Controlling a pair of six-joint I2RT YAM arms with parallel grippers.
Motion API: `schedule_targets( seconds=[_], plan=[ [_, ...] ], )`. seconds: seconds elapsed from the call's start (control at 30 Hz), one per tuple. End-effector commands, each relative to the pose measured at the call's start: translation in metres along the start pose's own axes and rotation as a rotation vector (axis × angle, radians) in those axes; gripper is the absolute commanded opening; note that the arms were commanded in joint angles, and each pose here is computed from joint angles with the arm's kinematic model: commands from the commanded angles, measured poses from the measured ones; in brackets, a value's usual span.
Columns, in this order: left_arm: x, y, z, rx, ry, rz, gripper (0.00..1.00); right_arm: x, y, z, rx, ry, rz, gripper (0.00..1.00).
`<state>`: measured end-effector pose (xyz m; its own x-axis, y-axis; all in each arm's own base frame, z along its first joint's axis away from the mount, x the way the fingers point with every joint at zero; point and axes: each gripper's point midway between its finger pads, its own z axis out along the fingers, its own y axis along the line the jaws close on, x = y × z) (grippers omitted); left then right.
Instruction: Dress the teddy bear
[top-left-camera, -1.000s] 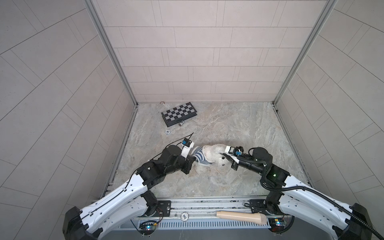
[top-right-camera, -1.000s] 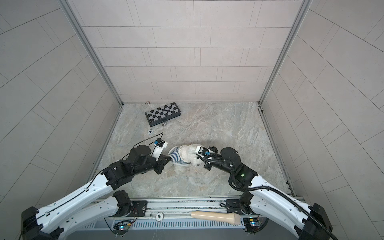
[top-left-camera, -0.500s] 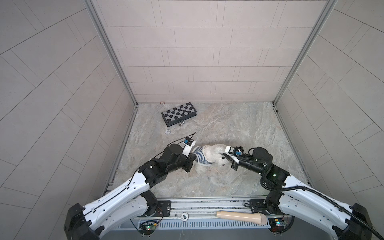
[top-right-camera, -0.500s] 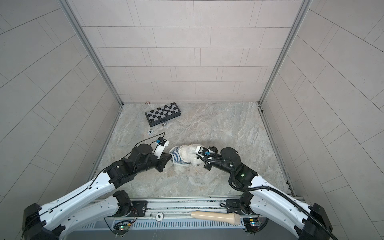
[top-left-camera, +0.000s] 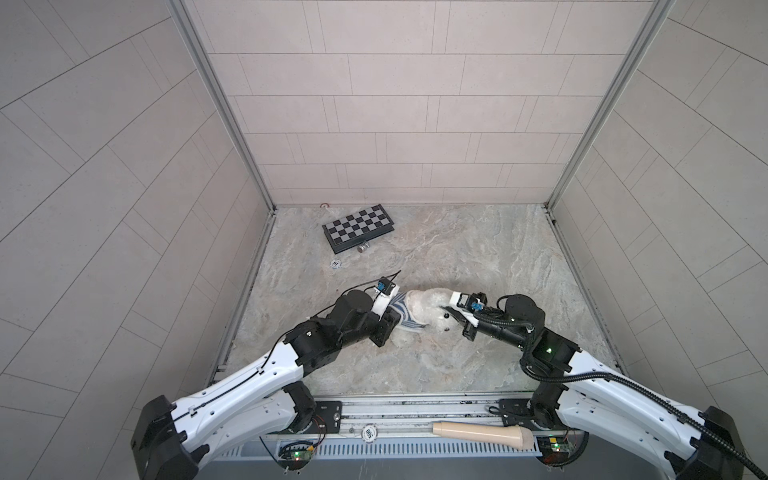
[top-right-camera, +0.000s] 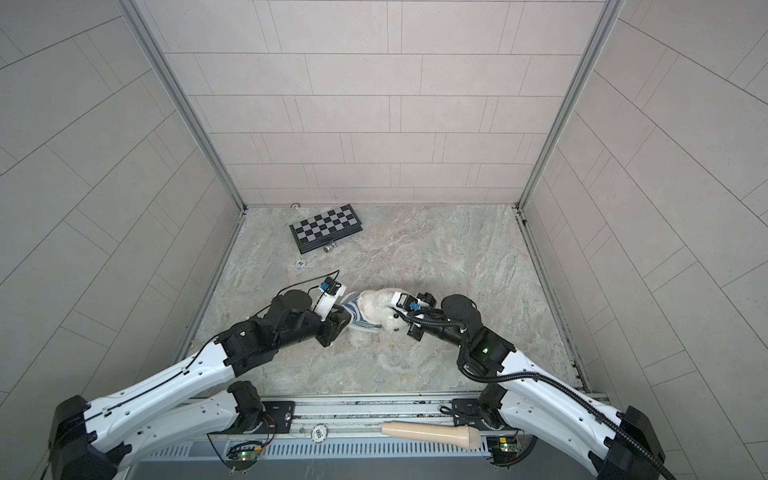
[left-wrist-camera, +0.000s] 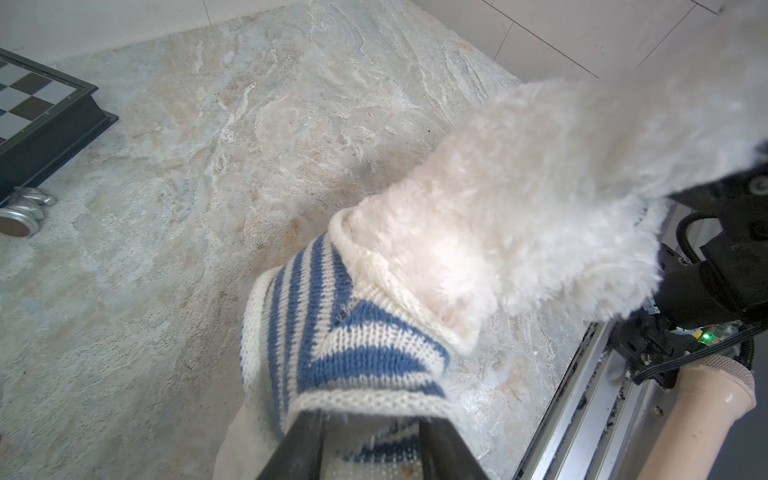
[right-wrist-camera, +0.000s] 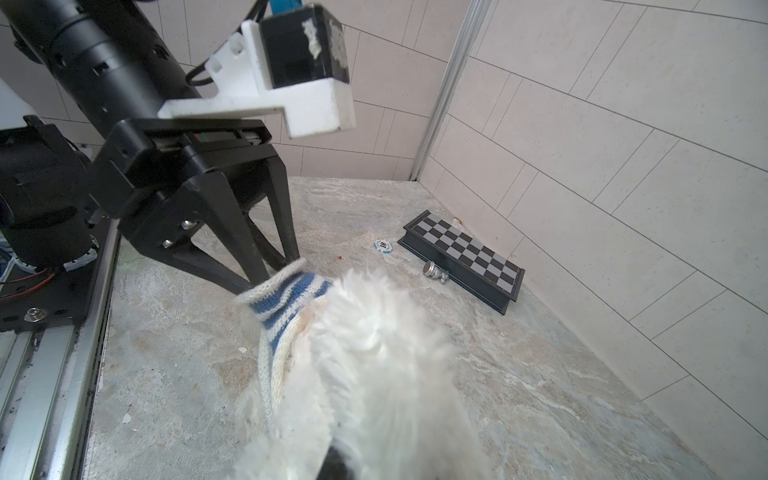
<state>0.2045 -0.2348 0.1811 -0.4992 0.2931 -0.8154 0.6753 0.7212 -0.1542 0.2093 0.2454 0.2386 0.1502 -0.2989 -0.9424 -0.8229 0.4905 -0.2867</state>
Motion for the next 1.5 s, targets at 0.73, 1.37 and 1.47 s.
schedule_targets(
  seconds=[0.73, 1.37, 1.47],
  plan=[
    [0.004, 0.009, 0.035, -0.051, 0.023, 0.062, 0.35, -0.022, -0.004, 0.0, -0.001, -0.058, -0.019, 0.0],
    [0.013, 0.013, 0.065, -0.064, -0.017, 0.053, 0.15, -0.018, -0.004, 0.002, -0.001, -0.052, -0.007, 0.0],
    [0.009, 0.013, 0.06, -0.059, -0.041, 0.054, 0.1, -0.019, -0.006, 0.001, 0.005, -0.053, -0.006, 0.0]
  ],
)
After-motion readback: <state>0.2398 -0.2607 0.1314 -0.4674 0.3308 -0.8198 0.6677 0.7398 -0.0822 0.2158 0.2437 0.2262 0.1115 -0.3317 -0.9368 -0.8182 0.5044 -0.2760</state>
